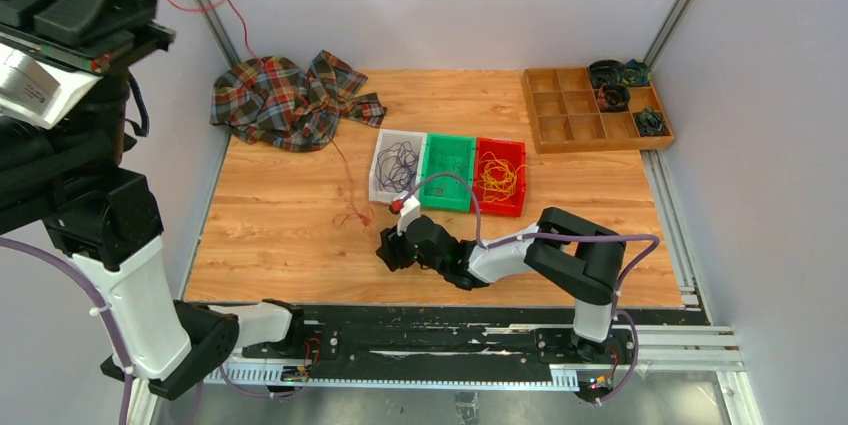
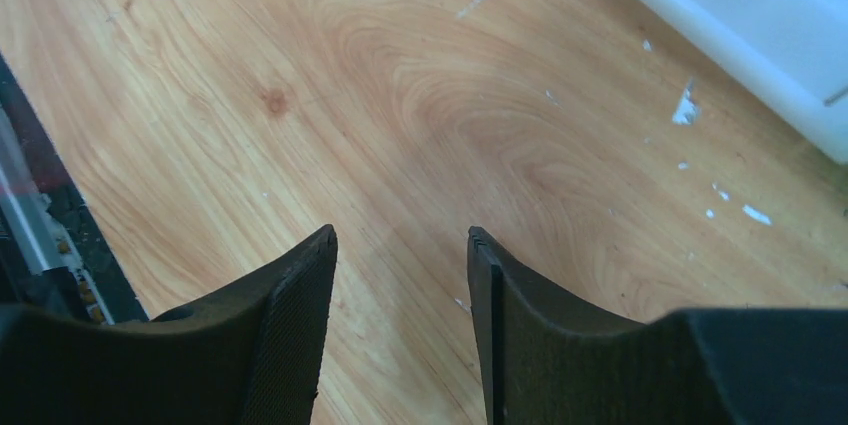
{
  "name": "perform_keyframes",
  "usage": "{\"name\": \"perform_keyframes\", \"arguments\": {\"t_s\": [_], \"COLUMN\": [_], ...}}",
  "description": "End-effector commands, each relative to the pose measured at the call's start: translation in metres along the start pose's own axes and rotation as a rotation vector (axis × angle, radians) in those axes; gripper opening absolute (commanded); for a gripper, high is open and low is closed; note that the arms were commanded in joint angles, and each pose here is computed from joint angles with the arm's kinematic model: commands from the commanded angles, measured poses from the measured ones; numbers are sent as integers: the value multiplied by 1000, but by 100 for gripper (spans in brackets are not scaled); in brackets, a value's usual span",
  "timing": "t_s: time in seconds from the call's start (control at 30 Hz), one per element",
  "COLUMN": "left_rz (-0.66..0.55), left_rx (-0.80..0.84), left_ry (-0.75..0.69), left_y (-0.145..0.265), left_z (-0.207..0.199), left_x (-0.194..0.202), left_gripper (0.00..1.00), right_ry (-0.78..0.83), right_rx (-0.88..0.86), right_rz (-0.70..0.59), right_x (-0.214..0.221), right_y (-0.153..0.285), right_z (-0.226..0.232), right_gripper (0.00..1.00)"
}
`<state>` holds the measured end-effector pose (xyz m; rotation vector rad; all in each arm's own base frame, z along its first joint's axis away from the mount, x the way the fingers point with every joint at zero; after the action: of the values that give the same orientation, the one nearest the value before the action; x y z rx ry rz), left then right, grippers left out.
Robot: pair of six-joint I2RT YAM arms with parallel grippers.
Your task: Untangle the cables
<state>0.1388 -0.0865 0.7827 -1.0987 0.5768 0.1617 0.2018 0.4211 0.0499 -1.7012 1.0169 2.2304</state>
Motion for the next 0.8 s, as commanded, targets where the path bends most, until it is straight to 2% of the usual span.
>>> {"name": "perform_keyframes", "arguments": {"t_s": [0.0, 0.13, 0.23, 0.33, 0.43, 0.6, 0.77], "left_rz": [-185, -275, -272, -243, -207, -156, -113], "left_rx": [-207, -288, -258, -204, -158, -101, -3], "left_ry": [-166, -233, -219, -182, -161, -136, -85], "left_y": [-5, -5, -7, -8, -7, -6, -4], "left_z": [42, 56, 52, 41, 32, 22, 3], "left_x": [-50, -73, -69, -57, -43, -30, -21], "left_gripper": [0, 0, 0, 0, 0, 0, 0], "right_ry": [-67, -63, -61, -24, 28, 185, 289], "right_rx": [85, 124, 129, 112, 55, -71, -228], "right_rz": [-7, 0, -6, -60, -189, -395, -527], "right_x": [9, 10, 9, -12, -68, -182, -253], "right_y": [-1, 0, 2, 9, 25, 61, 95], "right_z": [-17, -24, -25, -22, -10, 26, 63], "right_gripper": [52, 52, 52, 52, 56, 72, 76]}}
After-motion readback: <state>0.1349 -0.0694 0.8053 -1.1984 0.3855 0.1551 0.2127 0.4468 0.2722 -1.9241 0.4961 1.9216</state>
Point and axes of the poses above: each gripper's point midway between its finger pads, its own y axis back along the fingers, its own z axis along the line the jaws close on, x = y × z, the point moved 1 cm from there along y, back along the fingers, and after that the axes turned 10 degrees about y, right-handed, at the moved point
